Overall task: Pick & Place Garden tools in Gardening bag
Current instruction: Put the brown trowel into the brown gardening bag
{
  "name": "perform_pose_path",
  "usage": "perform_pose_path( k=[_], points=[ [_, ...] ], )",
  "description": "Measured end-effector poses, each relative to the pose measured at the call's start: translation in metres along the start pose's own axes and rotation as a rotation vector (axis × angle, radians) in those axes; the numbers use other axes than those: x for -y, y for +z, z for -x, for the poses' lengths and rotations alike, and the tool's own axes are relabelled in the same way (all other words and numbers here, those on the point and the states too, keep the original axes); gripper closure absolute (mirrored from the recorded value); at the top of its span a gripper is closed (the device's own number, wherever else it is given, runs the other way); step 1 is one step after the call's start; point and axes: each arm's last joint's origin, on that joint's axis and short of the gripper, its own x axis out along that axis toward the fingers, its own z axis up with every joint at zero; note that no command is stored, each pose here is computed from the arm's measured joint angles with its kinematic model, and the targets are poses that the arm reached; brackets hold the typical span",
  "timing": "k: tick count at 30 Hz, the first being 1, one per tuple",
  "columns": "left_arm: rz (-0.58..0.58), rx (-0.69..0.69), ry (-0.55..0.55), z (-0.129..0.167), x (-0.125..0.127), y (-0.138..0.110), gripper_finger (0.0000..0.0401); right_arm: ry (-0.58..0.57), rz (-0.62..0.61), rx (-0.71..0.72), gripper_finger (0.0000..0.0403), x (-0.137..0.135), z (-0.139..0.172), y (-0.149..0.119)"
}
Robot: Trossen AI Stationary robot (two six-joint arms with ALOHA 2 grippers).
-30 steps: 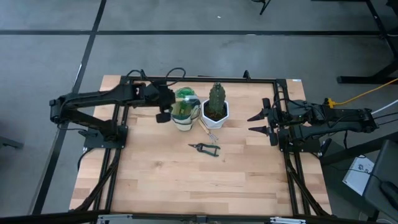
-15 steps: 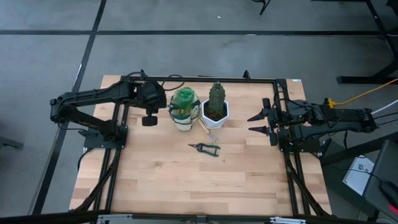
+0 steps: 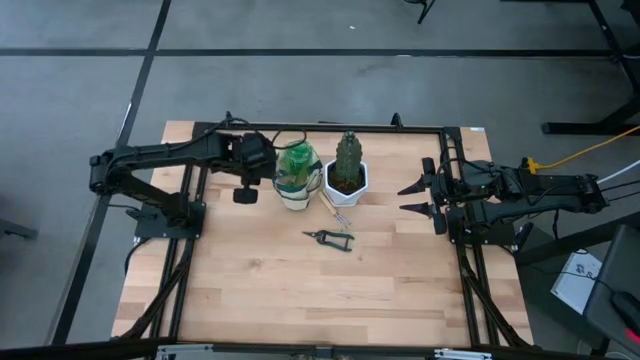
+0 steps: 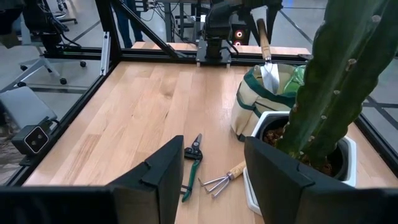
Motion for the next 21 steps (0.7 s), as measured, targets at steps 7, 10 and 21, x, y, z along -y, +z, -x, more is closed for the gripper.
perform_pose_path(
  k=[7, 10, 21],
  points=[
    [0.007, 0.029, 0.012, -0.0017, -0.0012, 0.0043, 0.0307, 0.001, 0.0, 0.0, 0.0231, 0.0, 0.0, 0.0],
    [-0.013, 0.03, 0.013, -0.0017, -0.0014, 0.0044, 0.03, 0.0, 0.0, 0.0, 0.0231, 0.0, -0.0001, 0.0],
    [0.016, 0.079, 0.044, 0.0023, -0.004, 0.0062, 0.0255, 0.001, 0.0, 0.0, 0.0231, 0.0, 0.0, -0.0001]
  ],
)
